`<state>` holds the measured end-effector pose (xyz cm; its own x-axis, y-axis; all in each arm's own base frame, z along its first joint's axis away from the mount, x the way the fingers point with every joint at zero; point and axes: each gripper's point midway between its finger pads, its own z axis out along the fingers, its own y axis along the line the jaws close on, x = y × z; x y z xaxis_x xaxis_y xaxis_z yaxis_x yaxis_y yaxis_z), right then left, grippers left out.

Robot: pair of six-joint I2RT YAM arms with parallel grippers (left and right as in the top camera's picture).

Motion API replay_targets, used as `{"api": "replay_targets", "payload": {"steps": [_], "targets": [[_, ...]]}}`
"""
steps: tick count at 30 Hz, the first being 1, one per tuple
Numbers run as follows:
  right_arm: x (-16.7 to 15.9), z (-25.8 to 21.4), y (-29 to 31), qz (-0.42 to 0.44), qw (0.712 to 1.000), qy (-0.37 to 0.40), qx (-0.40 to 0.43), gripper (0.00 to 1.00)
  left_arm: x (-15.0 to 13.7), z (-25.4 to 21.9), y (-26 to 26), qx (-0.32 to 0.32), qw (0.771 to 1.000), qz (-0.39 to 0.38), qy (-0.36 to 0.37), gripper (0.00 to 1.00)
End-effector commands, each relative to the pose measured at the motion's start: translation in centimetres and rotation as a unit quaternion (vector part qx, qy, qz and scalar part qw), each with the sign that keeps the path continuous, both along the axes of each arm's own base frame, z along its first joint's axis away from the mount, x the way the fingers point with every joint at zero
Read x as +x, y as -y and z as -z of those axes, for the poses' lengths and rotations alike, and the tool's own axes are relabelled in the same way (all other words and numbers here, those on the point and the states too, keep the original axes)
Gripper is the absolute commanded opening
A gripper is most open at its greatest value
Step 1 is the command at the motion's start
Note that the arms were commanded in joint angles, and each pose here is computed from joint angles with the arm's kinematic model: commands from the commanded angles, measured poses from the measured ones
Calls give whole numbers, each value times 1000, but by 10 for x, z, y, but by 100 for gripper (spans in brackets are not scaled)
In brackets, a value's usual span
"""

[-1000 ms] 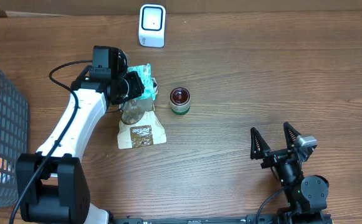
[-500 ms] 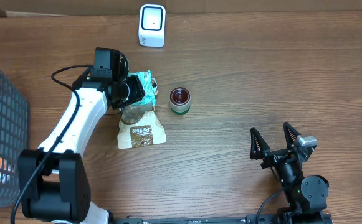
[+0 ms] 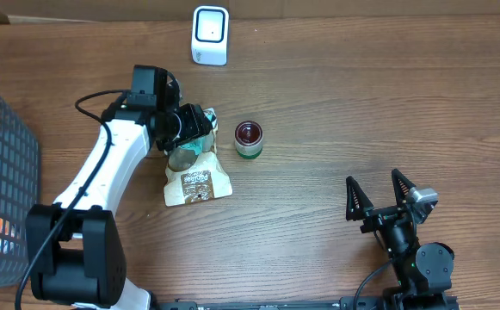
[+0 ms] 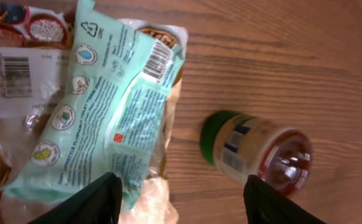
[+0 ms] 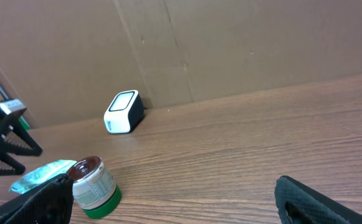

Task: Scan the item barcode
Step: 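Lower the mint-green pack onto the bread bag beside the jar, then open the left gripper and swing it back into the basket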

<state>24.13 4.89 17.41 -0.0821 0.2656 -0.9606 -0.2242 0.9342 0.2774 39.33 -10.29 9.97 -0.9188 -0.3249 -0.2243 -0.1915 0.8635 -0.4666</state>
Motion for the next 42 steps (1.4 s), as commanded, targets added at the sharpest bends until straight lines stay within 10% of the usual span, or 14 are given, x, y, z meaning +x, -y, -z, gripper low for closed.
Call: {"api": "replay_targets", "payload": {"steps": [1,17,28,42], "targets": [[0,2,1,3,1000,3,-2,100,19,-81,-13,-10,995,-2,95,65],[0,2,1,3,1000,3,-2,100,-62,-265,-205,71,930,-239,269,64],[0,2,1,3,1000,3,-2,100,-160,-256,-353,110,834,-493,223,65],[0,2,1,3,1000,3,-2,100,-180,-187,-431,120,803,-572,118,66]]}}
